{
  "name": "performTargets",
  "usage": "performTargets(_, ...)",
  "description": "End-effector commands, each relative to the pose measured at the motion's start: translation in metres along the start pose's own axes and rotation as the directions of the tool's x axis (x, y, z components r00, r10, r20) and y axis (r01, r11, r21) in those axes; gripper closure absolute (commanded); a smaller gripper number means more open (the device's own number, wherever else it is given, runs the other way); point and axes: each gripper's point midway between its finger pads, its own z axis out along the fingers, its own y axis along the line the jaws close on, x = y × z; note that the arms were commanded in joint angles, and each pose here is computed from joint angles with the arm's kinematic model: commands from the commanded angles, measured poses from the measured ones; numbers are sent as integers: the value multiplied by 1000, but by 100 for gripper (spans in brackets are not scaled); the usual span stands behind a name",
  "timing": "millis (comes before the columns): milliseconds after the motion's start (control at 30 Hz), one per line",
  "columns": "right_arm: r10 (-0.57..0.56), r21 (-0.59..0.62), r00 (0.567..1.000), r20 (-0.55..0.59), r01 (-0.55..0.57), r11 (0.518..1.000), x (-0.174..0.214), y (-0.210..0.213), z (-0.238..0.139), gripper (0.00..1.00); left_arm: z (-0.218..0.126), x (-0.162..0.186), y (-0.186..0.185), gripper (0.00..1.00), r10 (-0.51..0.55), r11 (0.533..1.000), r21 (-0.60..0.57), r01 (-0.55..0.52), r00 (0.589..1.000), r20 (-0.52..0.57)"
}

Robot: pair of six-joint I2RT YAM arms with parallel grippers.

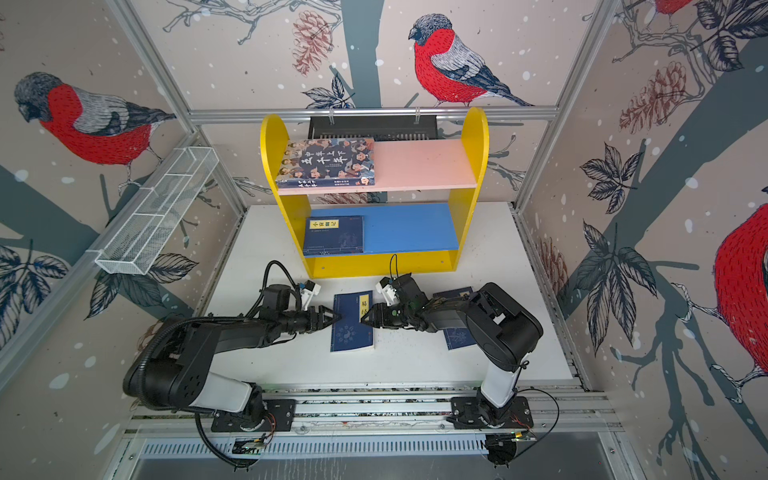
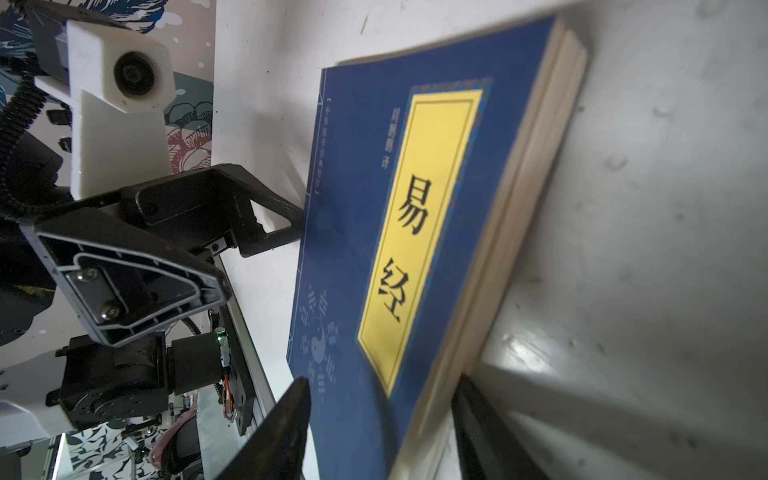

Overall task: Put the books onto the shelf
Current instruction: 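Lower both grippers to the paperback and grip its edge with the right gripper, then lift the paperback upright with the right gripper while the left gripper steadies it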

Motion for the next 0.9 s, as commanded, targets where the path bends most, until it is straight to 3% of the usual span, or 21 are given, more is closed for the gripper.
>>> performTargets(0, 87, 68, 995, -47, -83, 994, 17, -19, 4, 47, 4, 9, -3, 29, -21, 1000, 22, 22, 999, -43)
performTargets(200, 91, 76, 995, -49, -87, 993, 17, -20, 5, 61, 3, 5, -8, 29, 5, 1000, 22, -5, 1000, -28)
performTargets(533, 35, 42, 999, -30, -34, 999, 4, -4, -4, 97, -18, -9, -17, 26, 129, 991, -45, -127, 991, 47)
performTargets(700, -15, 1, 1000, -4, 15, 1000, -5, 13, -16, 98, -33, -20, -5, 25, 136, 985, -124, -123, 986, 97)
performTargets(867, -61, -101, 998, 23, 63, 993, -15, 32, -32, 99, -41, -26, -7, 24, 141, 986, -112, -126, 981, 134)
